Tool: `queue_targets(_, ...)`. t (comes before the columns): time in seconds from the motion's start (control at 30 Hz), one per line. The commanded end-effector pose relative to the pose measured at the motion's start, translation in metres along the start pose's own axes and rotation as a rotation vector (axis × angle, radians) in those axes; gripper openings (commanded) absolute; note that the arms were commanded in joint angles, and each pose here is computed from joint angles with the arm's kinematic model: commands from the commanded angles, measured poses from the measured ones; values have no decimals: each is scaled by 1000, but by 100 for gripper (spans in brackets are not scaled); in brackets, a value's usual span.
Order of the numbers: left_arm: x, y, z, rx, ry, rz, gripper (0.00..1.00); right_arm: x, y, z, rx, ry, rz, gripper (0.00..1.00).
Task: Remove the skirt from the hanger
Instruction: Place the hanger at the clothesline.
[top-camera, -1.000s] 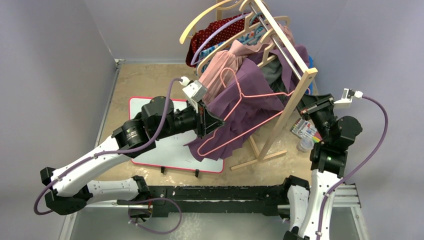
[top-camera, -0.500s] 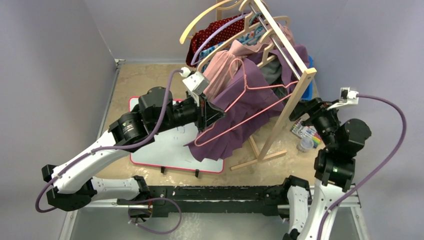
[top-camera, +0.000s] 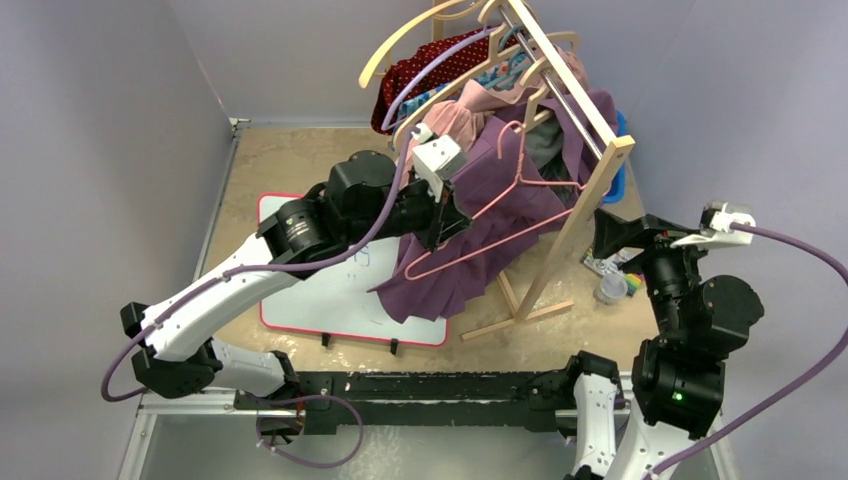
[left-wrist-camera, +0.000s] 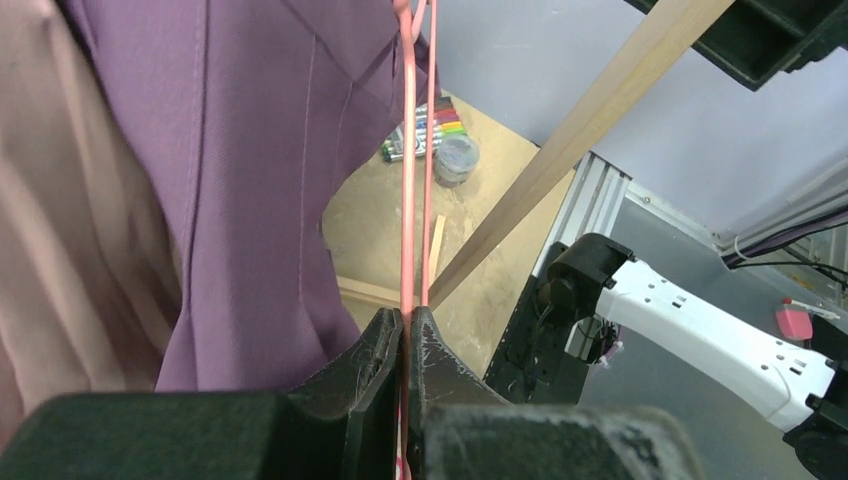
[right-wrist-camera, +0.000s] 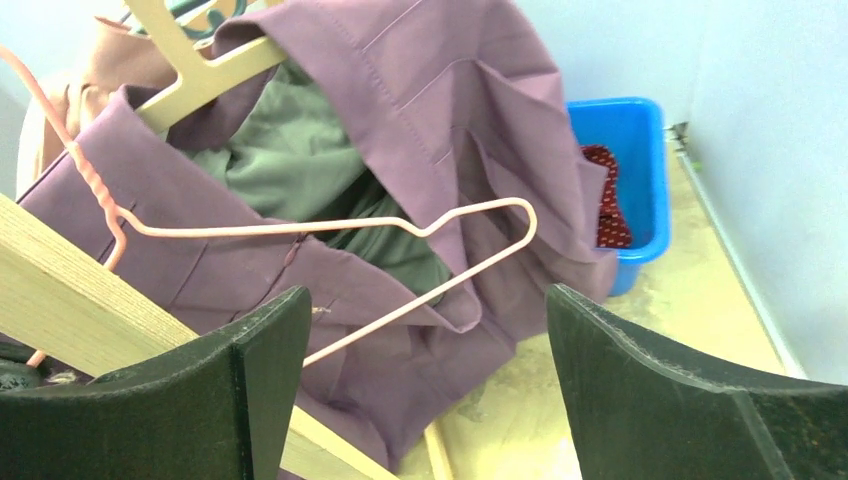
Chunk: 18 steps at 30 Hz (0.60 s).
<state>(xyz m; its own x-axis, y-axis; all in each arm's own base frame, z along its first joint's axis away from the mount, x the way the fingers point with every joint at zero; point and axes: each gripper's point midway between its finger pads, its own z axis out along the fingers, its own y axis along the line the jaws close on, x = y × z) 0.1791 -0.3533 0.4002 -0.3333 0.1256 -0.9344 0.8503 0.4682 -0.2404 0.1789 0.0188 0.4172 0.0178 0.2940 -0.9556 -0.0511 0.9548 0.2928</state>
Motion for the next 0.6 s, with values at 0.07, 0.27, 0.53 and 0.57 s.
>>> queue_targets(0.07, -45, -26, 14, 85, -113, 48, 0, -35, -7, -10, 93, -72, -74, 91)
queue_targets(0.27, -53, -38, 38, 119, -118, 67, 0, -51, 10, -15, 21, -115, -113, 92)
queue_targets(0.53, -72, -53, 49, 144, -165, 92, 0, -45, 7, -18, 45, -95, -85, 92)
queue_targets(0.57, -75, -54, 49, 140, -171, 97, 0, -46, 8, -19, 42, -100, -88, 92)
